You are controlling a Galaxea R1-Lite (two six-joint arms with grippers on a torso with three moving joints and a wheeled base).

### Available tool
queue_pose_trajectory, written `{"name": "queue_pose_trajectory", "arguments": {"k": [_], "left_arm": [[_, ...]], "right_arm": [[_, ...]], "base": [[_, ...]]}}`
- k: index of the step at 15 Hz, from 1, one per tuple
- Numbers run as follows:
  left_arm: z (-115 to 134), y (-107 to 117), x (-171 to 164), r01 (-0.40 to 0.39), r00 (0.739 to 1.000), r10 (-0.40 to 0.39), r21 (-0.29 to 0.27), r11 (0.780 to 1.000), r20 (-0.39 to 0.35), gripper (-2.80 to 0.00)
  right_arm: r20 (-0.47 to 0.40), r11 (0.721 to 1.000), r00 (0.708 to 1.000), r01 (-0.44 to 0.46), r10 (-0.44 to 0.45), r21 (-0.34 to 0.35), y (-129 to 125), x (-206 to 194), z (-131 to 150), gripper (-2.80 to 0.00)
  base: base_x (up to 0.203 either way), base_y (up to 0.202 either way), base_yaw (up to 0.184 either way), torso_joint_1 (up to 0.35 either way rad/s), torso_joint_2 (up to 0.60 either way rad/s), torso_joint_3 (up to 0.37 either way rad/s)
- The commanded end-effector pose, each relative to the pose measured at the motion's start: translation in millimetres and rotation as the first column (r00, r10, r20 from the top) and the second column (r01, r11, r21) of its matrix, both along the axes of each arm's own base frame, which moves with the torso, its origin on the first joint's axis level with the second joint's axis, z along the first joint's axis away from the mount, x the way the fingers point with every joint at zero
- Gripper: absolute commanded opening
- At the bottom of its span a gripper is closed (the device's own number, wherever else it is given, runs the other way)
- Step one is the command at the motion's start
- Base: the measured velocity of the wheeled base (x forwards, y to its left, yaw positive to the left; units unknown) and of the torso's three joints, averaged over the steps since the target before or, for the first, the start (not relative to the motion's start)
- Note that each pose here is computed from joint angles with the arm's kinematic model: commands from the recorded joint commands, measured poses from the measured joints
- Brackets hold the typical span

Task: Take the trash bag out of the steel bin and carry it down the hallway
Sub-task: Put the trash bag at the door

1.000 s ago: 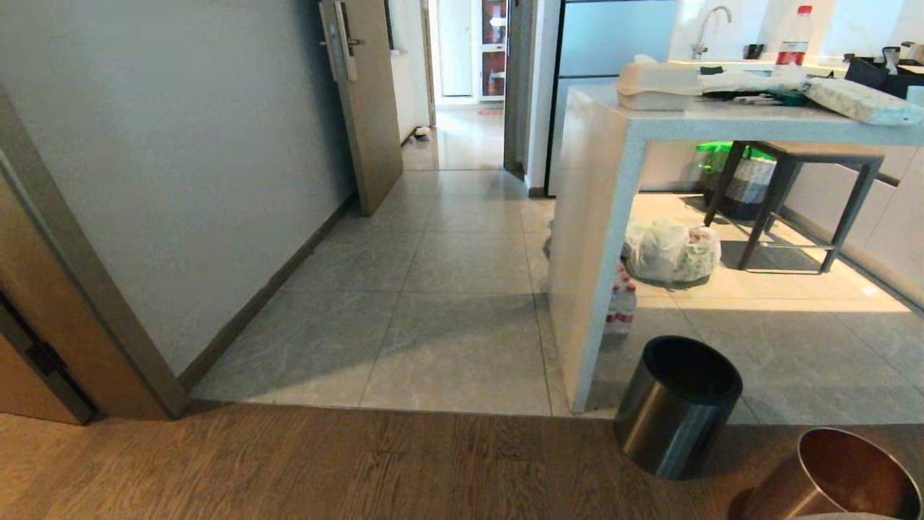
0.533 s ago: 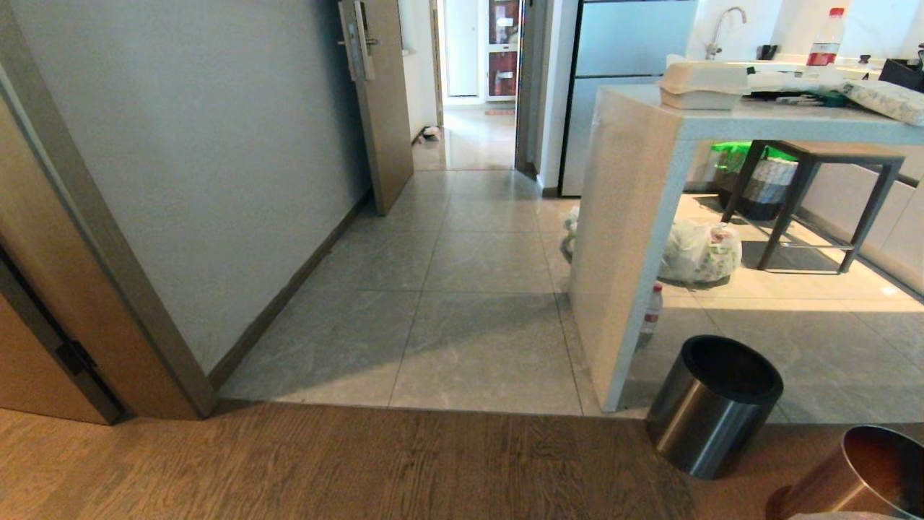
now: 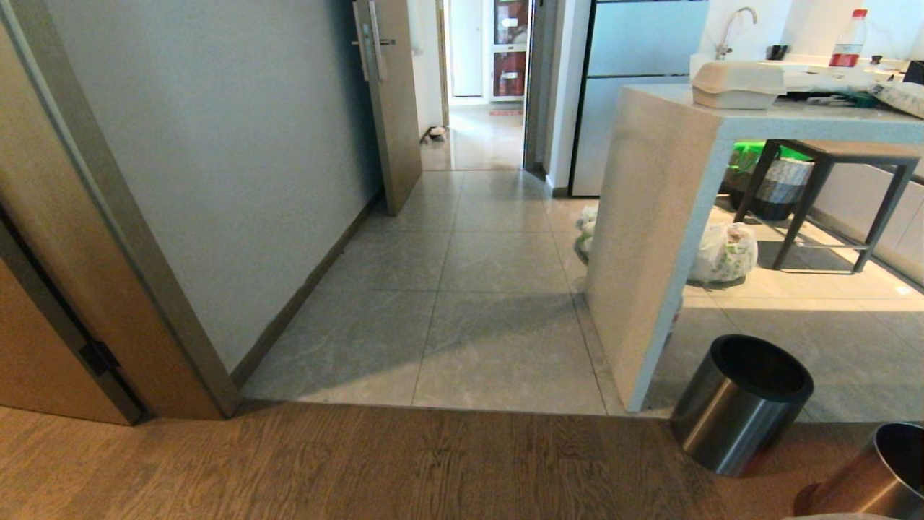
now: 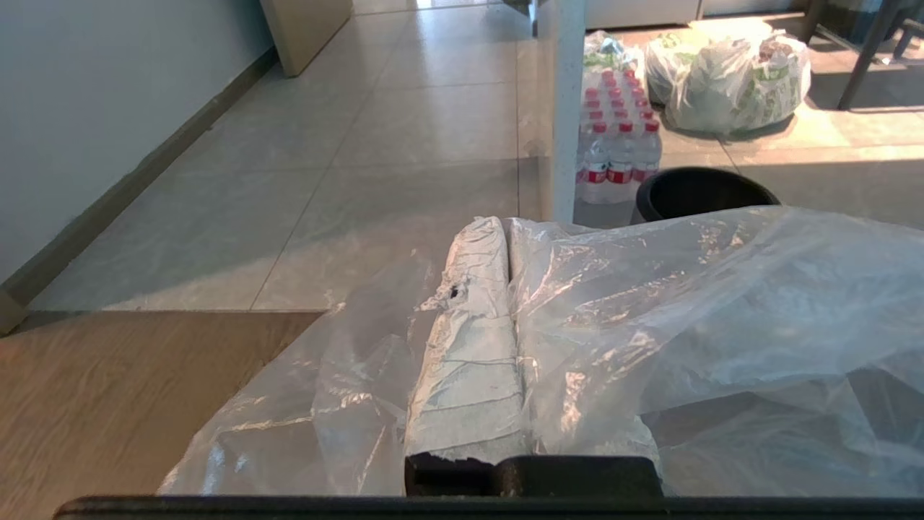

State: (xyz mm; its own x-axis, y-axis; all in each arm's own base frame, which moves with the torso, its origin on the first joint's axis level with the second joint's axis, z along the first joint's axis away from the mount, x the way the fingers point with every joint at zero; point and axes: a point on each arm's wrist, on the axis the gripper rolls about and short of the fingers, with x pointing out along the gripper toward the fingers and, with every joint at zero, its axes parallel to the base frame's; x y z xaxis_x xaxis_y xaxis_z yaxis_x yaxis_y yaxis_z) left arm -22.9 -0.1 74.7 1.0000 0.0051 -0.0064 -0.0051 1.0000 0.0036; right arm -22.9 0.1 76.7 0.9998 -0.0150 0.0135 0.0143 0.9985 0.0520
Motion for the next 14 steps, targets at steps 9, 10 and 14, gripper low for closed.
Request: {"name": "queue_pose_trajectory", "arguments": {"k": [9, 10, 14], "left_arm": [[-0.7, 0.0, 0.3, -0.001, 1.000, 0.001, -0.001, 1.000, -0.003, -2.80], [-0.2, 0.0, 0.2, -0.001, 1.000, 0.001, -0.001, 1.000, -0.001, -2.80], [-0.7, 0.0, 0.3, -0.001, 1.000, 0.001, -0.001, 1.000, -0.003, -2.80]], "right_arm": [[-0.003, 1.000, 1.000, 0.000, 0.000, 0.000, 0.0, 0.2, -0.4, -2.80], [-0.003, 1.000, 1.000, 0.000, 0.000, 0.000, 0.0, 0.2, -0.4, -2.80], [-0.003, 1.000, 1.000, 0.000, 0.000, 0.000, 0.0, 0.2, -0.4, -2.80]], "base": [[0.027, 0.000, 0.000, 0.001, 0.00, 0.001], [0.196, 0.000, -0.002, 0.007, 0.00, -0.001], [0.193, 0.000, 0.000, 0.000, 0.00, 0.005]]}}
